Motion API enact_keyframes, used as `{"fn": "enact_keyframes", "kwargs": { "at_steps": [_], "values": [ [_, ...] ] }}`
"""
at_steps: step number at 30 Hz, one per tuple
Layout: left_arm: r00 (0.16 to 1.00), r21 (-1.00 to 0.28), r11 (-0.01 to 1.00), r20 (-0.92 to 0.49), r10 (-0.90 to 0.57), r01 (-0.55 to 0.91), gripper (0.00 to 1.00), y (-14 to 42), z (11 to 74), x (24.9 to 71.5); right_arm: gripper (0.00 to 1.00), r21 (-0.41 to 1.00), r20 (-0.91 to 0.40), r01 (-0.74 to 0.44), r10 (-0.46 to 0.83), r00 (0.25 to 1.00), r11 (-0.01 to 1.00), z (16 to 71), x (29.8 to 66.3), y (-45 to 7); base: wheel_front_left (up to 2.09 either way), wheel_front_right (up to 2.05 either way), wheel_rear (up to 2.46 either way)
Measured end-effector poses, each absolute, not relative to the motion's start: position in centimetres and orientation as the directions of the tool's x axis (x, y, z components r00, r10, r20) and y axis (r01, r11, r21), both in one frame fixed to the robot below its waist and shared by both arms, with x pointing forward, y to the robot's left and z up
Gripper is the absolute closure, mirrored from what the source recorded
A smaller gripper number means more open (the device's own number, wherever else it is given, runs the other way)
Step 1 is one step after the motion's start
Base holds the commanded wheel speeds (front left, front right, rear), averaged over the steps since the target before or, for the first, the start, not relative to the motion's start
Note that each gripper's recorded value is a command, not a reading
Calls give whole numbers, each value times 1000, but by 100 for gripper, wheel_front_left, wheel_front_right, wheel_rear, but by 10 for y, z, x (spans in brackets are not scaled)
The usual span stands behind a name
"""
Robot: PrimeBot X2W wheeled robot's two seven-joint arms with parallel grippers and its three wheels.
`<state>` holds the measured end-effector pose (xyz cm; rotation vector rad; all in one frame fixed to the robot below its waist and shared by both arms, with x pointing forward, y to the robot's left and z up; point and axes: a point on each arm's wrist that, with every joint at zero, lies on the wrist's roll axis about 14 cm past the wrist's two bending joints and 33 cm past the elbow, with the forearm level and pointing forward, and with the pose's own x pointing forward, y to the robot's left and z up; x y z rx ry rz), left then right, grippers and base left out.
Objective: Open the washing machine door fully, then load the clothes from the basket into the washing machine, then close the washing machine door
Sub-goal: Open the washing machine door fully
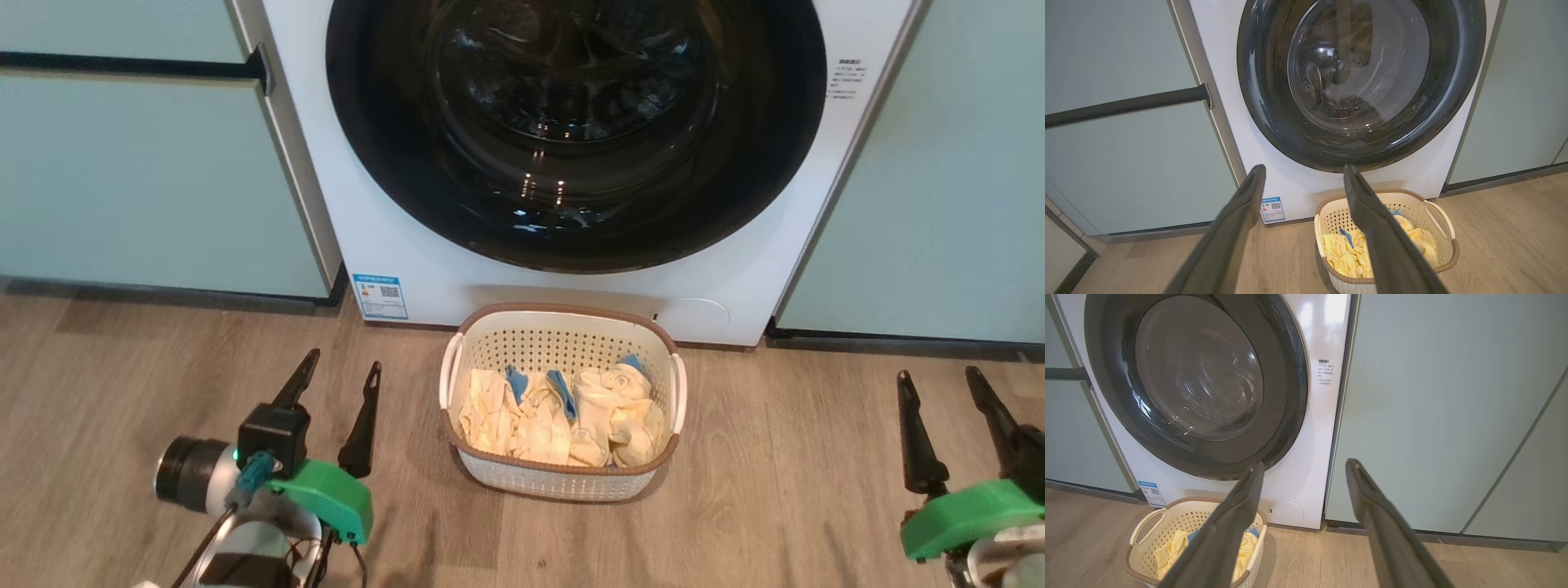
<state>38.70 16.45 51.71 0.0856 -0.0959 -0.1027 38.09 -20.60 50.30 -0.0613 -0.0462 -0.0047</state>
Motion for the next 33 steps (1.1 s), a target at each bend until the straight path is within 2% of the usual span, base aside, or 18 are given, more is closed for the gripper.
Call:
{"fn": "enact_keyframes", "kwargs": {
  "at_steps": [11, 23, 33],
  "values": [
    [990, 100, 989, 85, -114, 105, 0, 164, 515, 388, 0, 9, 40, 24, -24, 999, 1000, 499, 381, -208, 116, 116, -231],
    [988, 97, 989, 94, -123, 114, 0, 161, 519, 392, 0, 25, 36, 34, -35, 999, 999, 497, 380, -211, 120, 120, -240],
    [986, 91, 989, 108, -127, 118, 0, 158, 523, 392, 0, 64, 38, 52, -54, 998, 997, 497, 378, -216, 59, 59, -118]
  ]
}}
